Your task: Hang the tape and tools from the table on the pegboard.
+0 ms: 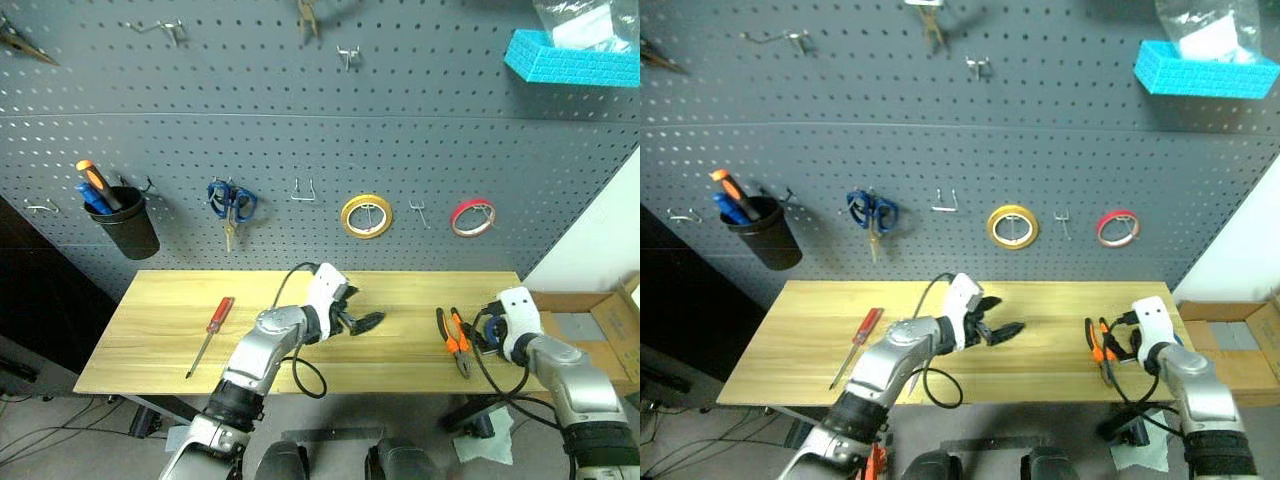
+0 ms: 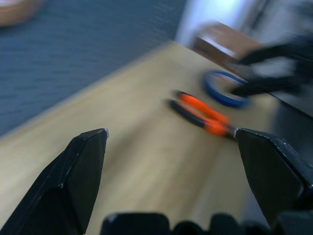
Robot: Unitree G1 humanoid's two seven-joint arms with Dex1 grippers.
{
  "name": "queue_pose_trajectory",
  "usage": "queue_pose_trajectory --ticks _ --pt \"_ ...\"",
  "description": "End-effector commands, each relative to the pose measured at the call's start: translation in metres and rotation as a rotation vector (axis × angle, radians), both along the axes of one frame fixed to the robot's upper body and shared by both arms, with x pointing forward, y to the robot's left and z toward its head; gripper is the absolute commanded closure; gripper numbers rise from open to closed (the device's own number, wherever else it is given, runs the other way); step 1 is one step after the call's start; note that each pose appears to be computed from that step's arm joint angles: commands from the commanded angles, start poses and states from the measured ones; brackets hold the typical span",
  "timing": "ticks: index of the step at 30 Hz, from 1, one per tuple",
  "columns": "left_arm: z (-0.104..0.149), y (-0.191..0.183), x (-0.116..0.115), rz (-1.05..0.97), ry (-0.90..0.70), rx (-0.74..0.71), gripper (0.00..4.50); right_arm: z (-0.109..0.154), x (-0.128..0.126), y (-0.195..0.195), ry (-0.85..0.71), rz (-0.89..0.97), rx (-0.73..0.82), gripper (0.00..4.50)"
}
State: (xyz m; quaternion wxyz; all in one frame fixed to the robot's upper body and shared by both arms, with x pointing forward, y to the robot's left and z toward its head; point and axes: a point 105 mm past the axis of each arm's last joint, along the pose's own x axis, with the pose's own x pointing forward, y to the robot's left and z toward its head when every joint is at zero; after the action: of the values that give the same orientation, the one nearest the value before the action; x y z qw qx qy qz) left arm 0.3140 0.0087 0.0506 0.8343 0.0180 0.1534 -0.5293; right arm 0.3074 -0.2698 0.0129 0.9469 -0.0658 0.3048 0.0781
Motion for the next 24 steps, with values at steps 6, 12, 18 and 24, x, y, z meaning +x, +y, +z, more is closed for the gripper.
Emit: queue_pose_trajectory --ticks 6,12,18,24 --pt "0.023 -0.063 -0.001 -0.228 -0.096 -0.015 0.04 0.014 0.014 -0.022 0.026 -0.053 0.053 0.0" --pt "0.031 -0.098 -0.005 -0.32 -0.152 -0.018 0.04 0.01 0.019 -0.032 0.062 -0.094 0.09 0.0" --pt "0.036 -0.11 -0.007 -0.355 -0.173 -0.025 0.04 -0.007 0.013 -0.047 0.122 -0.157 0.1 0.0" --pt "0.032 -0.111 -0.014 -0.393 -0.18 -0.013 0.04 -0.021 0.005 -0.05 0.185 -0.196 0.153 0.0"
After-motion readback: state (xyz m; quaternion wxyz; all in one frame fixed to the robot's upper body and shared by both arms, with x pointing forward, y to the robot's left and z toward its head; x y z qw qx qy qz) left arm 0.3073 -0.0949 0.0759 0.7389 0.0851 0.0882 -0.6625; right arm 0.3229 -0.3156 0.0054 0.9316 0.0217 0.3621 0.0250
